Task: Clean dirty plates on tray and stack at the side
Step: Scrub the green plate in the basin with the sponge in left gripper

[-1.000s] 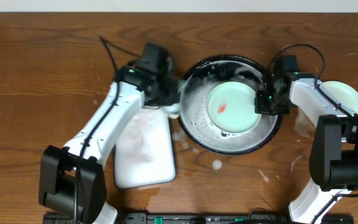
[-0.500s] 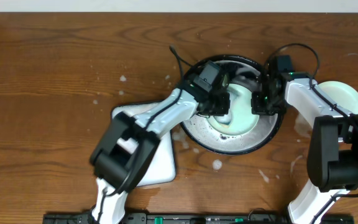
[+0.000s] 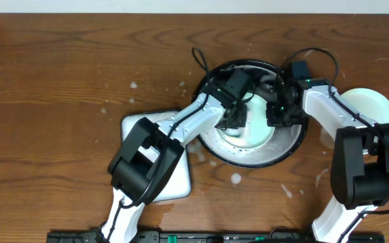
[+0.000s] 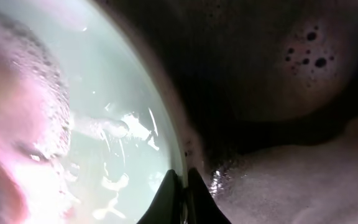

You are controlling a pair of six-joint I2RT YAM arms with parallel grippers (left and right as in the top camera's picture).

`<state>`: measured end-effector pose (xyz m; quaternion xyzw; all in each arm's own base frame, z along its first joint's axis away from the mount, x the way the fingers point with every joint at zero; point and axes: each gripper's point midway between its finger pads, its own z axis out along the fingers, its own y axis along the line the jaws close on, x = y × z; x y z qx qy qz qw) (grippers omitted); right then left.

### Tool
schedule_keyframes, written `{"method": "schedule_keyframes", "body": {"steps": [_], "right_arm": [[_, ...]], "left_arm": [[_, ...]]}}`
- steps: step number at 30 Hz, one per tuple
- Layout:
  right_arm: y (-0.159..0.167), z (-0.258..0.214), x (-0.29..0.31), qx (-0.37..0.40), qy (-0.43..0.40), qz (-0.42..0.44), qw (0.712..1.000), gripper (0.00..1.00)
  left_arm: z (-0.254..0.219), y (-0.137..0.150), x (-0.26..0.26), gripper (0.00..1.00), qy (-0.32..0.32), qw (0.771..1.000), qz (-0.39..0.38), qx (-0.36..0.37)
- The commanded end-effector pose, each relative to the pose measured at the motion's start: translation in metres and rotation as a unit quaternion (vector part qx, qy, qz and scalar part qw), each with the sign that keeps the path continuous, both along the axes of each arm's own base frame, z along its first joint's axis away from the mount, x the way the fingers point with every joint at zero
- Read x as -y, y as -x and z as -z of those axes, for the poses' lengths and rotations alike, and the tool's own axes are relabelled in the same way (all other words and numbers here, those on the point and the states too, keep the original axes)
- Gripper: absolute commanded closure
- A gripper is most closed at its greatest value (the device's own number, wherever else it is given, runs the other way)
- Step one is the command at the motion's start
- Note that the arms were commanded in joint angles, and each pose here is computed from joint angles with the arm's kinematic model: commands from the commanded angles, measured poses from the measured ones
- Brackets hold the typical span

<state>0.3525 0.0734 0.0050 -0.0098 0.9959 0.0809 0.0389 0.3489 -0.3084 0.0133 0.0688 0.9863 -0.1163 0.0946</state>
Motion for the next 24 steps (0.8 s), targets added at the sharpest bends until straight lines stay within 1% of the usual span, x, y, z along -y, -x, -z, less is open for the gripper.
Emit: {"method": "schedule_keyframes", "body": {"steps": [1,4,6,8,9,11,13,14,16,18,22,24], "right_arm": [[0.011,0.010,-0.002,-0.018,0.014,-0.022,1.000,0.99],[0.010,0.011,0.001,-0.017,0.022,-0.025,0.999,0.99],[0.010,0.011,0.002,-0.016,0.026,-0.024,0.999,0.99],[0.010,0.011,0.002,-0.016,0.027,-0.027,0.999,0.99],[0.010,0.011,0.002,-0.016,0.027,-0.032,0.999,0.99],[0.011,0.011,0.003,-0.015,0.027,-0.037,0.999,0.99],[0.011,0.011,0.003,-0.015,0.028,-0.043,0.999,0.99],[0.011,0.011,0.003,-0.015,0.028,-0.043,0.999,0.99],[0.011,0.011,0.003,-0.015,0.028,-0.043,0.999,0.99],[0.011,0.011,0.003,-0.015,0.028,-0.043,0.999,0.99],[0.011,0.011,0.003,-0.015,0.028,-0.043,0.999,0.99],[0.011,0.011,0.003,-0.015,0.028,-0.043,0.999,0.99]], "left_arm": [[0.016,-0.032,-0.087,0.93,-0.225,0.971,-0.021,0.084],[0.009,-0.035,-0.095,0.93,-0.252,0.963,-0.014,0.094],[0.011,-0.034,-0.090,0.93,-0.240,0.967,-0.014,0.089],[0.017,-0.030,-0.071,0.93,-0.189,0.980,-0.006,0.070],[0.020,-0.026,-0.054,0.93,-0.142,0.988,0.003,0.053],[0.022,-0.019,-0.019,0.93,-0.050,0.998,0.010,0.023],[0.020,-0.013,0.007,0.92,0.023,1.000,-0.006,-0.007],[0.019,-0.009,0.021,0.93,0.062,0.998,-0.014,-0.029],[0.017,-0.001,0.041,0.93,0.117,0.991,-0.025,-0.066],[0.016,0.009,0.058,0.93,0.156,0.983,-0.024,-0.097],[0.017,0.028,0.072,0.93,0.182,0.972,-0.018,-0.145],[0.017,0.040,0.073,0.92,0.181,0.969,-0.013,-0.166]]}}
